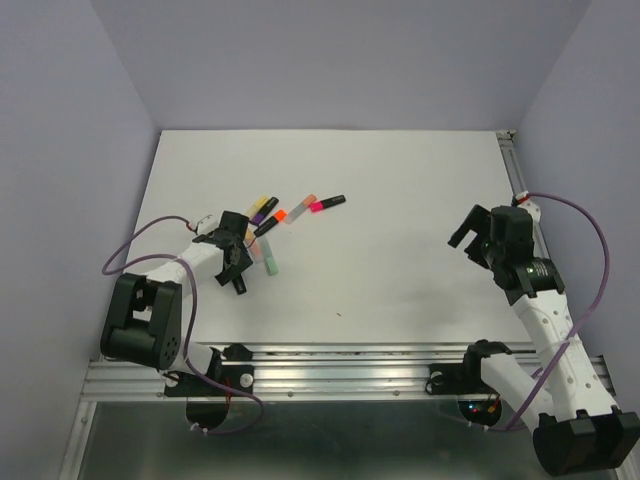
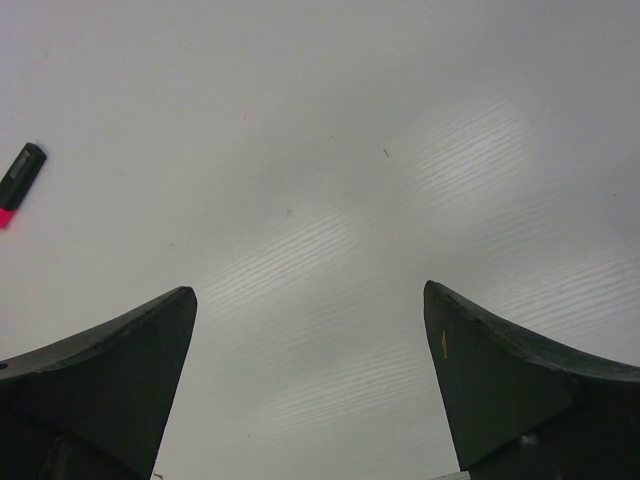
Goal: Open the pen caps
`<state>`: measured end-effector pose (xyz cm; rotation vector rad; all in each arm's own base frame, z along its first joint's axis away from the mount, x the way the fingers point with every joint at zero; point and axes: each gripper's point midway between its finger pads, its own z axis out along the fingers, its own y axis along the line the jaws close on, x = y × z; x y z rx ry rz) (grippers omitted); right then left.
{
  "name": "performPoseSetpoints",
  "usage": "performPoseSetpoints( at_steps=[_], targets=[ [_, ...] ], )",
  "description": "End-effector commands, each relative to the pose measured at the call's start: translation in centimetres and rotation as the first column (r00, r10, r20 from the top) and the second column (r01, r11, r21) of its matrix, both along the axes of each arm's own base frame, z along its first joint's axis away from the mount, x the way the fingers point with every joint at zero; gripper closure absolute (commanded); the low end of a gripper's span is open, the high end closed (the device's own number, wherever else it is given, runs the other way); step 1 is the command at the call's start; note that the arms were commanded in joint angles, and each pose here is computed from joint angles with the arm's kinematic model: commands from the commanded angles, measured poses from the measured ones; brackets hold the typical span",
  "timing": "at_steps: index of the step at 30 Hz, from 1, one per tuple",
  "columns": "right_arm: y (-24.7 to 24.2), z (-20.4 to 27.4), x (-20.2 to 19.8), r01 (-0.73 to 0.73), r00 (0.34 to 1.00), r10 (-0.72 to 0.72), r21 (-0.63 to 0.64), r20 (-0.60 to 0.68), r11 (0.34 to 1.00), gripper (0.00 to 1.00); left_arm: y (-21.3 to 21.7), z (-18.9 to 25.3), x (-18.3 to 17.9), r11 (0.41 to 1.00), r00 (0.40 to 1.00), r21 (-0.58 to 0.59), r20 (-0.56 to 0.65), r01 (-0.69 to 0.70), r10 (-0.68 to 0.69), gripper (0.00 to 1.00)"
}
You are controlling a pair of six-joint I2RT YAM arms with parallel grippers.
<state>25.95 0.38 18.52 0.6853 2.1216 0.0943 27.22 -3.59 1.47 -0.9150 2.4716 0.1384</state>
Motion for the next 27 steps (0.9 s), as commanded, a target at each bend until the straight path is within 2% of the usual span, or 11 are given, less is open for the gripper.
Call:
performPoseSetpoints(
  at_steps=[1,6,8,10,11,12,16,19,23,26,27],
  targets=[
    [-0.6,-0.1,0.0,0.026,1.0,-0.026,-0.014,0.013,1.0,0.0,0.5,-2.5,-3.3,1.0,0.991,0.013,-0.135,-0.017,0.018,0.45],
    [-0.6,-0.1,0.0,0.027,0.999,-0.027,-0.014,0.018,1.0,0.0,0.5,-2.4,-3.2,1.0,0.991,0.015,-0.132,-0.016,0.018,0.59],
    [-0.6,0.0,0.0,0.03,0.999,-0.03,-0.014,0.02,0.999,0.0,0.3,-2.4,-3.2,1.0,0.992,0.007,-0.129,-0.011,0.012,0.73],
    [-0.6,0.1,0.0,0.028,0.999,-0.028,-0.012,0.023,1.0,0.0,0.0,-2.3,-3.1,1.0,0.992,-0.005,-0.125,0.002,-0.003,0.74],
    [-0.6,0.1,-0.1,0.029,0.999,-0.028,-0.013,0.026,1.0,0.0,-0.2,-2.1,-2.9,1.0,0.994,-0.012,-0.113,0.008,-0.009,0.91],
    [-0.5,0.1,0.0,0.024,0.999,-0.024,-0.009,0.026,1.0,0.0,-0.4,-1.9,-2.9,1.0,0.994,-0.018,-0.11,0.012,-0.014,1.0],
    [0.2,0.3,-0.1,-0.012,0.999,0.011,0.011,0.034,1.0,0.0,-1.5,-0.1,-2.0,0.997,0.997,-0.052,-0.051,0.06,-0.063,1.0],
    [2.3,1.0,-0.1,-0.128,0.99,0.123,0.065,0.074,0.99,0.0,-3.7,3.5,-0.6,0.986,0.987,-0.083,0.079,0.148,-0.141,1.0],
    [7.2,2.8,-0.4,-0.385,0.917,0.354,0.17,0.184,0.907,0.0,-8.4,11.2,0.8,0.931,0.891,-0.095,0.339,0.352,-0.302,1.0],
    [10.4,4.3,-1.0,-0.538,0.838,0.48,0.244,0.259,0.807,0.0,-14.0,17.1,-0.1,0.793,0.678,-0.079,0.573,0.605,-0.46,1.0],
    [11.0,5.1,-0.9,-0.569,0.816,0.5,0.254,0.29,0.782,0.0,-16.4,19.3,-1.7,0.691,0.56,-0.069,0.647,0.719,-0.518,1.0]
  ],
)
